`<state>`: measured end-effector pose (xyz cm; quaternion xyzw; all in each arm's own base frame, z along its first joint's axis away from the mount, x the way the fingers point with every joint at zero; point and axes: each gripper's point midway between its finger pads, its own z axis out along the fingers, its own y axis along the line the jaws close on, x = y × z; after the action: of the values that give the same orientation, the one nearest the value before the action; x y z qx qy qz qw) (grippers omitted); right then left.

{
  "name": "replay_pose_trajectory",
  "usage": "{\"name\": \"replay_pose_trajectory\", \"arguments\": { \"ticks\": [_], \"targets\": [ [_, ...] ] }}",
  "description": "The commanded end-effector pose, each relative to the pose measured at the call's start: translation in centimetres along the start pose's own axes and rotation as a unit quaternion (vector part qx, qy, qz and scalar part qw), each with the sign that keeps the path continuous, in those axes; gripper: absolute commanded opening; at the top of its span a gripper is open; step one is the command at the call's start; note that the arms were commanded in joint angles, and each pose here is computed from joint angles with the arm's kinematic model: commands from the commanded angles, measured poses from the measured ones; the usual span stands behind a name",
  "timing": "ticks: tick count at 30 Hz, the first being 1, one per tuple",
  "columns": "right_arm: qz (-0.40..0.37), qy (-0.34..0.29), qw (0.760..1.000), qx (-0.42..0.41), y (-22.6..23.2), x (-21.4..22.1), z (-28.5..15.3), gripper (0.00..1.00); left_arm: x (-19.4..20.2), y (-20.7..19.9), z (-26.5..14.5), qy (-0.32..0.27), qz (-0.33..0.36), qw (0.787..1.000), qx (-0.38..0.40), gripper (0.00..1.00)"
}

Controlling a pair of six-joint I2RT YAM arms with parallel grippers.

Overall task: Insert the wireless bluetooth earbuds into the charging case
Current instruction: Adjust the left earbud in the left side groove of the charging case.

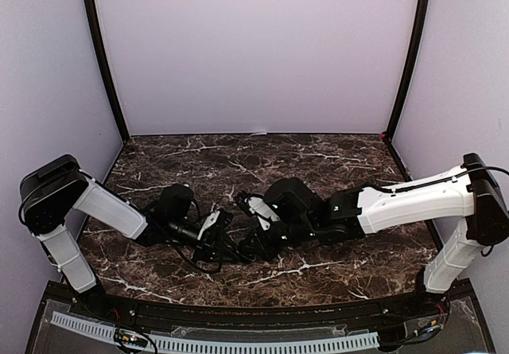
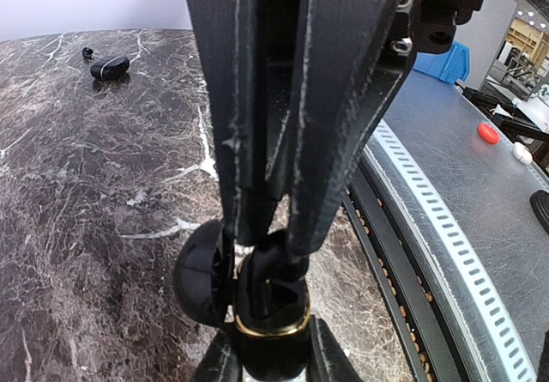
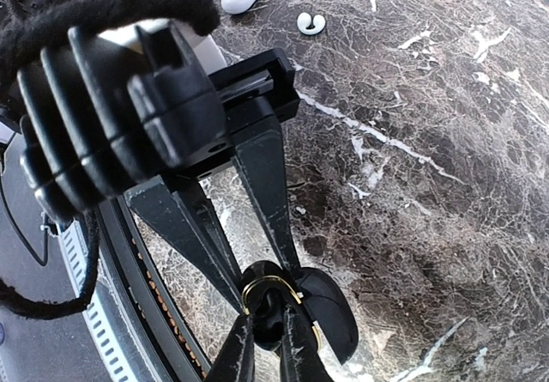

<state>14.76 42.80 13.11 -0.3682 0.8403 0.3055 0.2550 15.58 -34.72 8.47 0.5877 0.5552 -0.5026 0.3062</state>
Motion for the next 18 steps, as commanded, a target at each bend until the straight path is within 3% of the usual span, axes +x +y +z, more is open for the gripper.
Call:
{"name": "replay_pose_trajectory", "arguments": {
  "ticks": [1, 18],
  "targets": [
    [-0.009, -0.009, 1.000, 0.007, 0.14, -0.63, 0.23, 0.11, -1.54, -1.89, -0.08, -0.020, 0.049, 0.998, 0.030, 0.00],
    [-0.017, 0.003, 1.000, 0.009, 0.04, -0.18, 0.75, 0.11, -1.77, -2.63, -0.29, -0.027, 0.069, 0.997, 0.037, 0.00]
  ]
}}
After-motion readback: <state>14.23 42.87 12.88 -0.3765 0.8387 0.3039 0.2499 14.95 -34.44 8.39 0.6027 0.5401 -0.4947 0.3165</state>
